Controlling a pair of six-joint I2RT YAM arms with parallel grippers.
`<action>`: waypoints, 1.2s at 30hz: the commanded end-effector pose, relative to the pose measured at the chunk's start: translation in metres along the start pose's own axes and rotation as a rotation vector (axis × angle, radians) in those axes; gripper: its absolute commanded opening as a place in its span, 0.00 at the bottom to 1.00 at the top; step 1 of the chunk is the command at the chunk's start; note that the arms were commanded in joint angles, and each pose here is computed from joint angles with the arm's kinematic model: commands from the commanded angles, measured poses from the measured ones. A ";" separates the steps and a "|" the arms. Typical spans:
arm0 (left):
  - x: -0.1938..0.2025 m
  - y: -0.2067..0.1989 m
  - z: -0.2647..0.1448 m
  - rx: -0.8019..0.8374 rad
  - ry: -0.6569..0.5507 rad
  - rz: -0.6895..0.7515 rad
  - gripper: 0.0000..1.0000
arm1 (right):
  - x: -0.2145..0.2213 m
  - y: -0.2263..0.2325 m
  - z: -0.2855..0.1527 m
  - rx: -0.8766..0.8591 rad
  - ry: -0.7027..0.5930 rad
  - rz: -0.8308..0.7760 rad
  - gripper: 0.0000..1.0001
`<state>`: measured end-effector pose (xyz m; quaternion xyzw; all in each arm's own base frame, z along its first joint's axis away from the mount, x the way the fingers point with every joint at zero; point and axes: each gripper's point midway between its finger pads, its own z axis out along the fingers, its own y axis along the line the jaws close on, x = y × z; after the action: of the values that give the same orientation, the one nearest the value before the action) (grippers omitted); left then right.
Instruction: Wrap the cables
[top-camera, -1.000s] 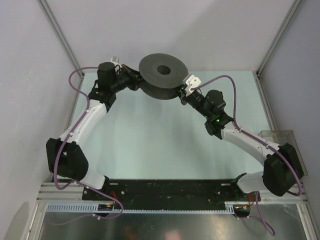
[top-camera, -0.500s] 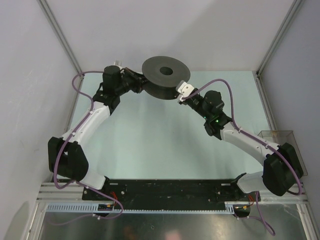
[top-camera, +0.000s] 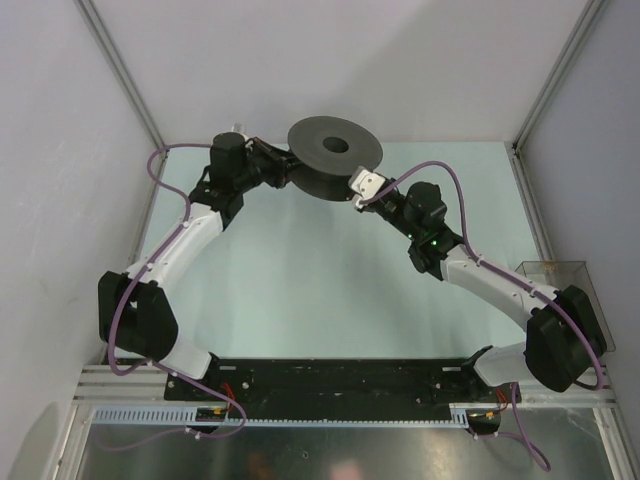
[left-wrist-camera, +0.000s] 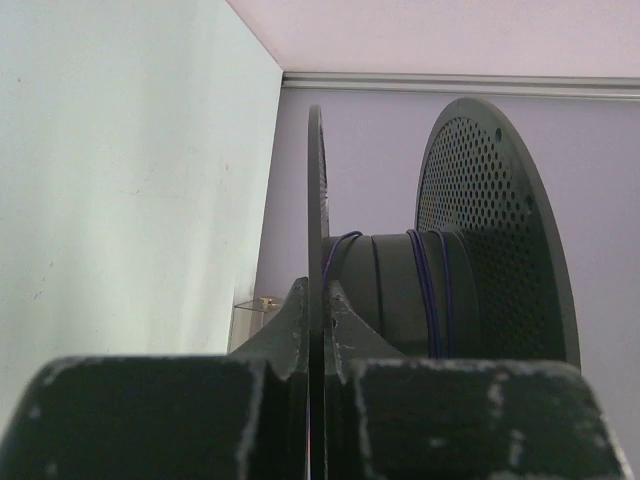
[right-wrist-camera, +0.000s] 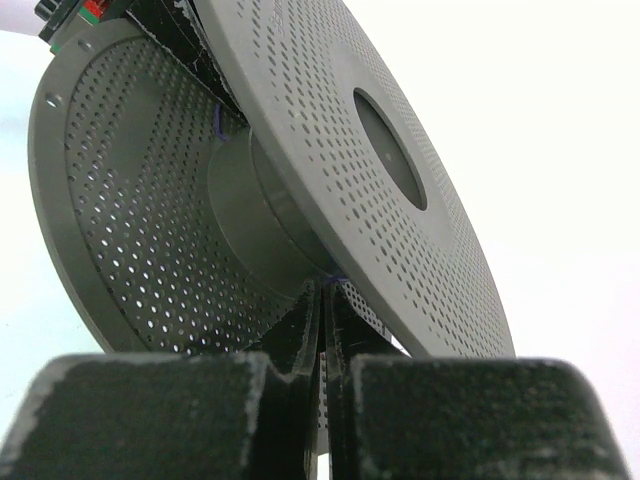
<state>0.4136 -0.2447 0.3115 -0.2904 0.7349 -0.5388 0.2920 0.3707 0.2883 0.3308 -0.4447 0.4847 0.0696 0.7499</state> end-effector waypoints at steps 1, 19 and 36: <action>0.038 -0.022 0.012 0.090 0.061 0.132 0.00 | -0.083 0.063 -0.001 -0.282 -0.321 0.029 0.00; 0.025 0.037 0.051 0.071 0.125 0.242 0.00 | 0.009 0.042 0.029 -0.117 -0.092 0.039 0.00; -0.016 0.148 0.149 0.004 0.140 0.108 0.00 | 0.143 0.060 0.068 -0.031 0.026 -0.070 0.00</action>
<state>0.4955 -0.2524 0.1193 -0.3003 0.7797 -0.5070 0.2118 0.4521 0.2856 0.1367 -0.4830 0.5901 -0.0013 0.6469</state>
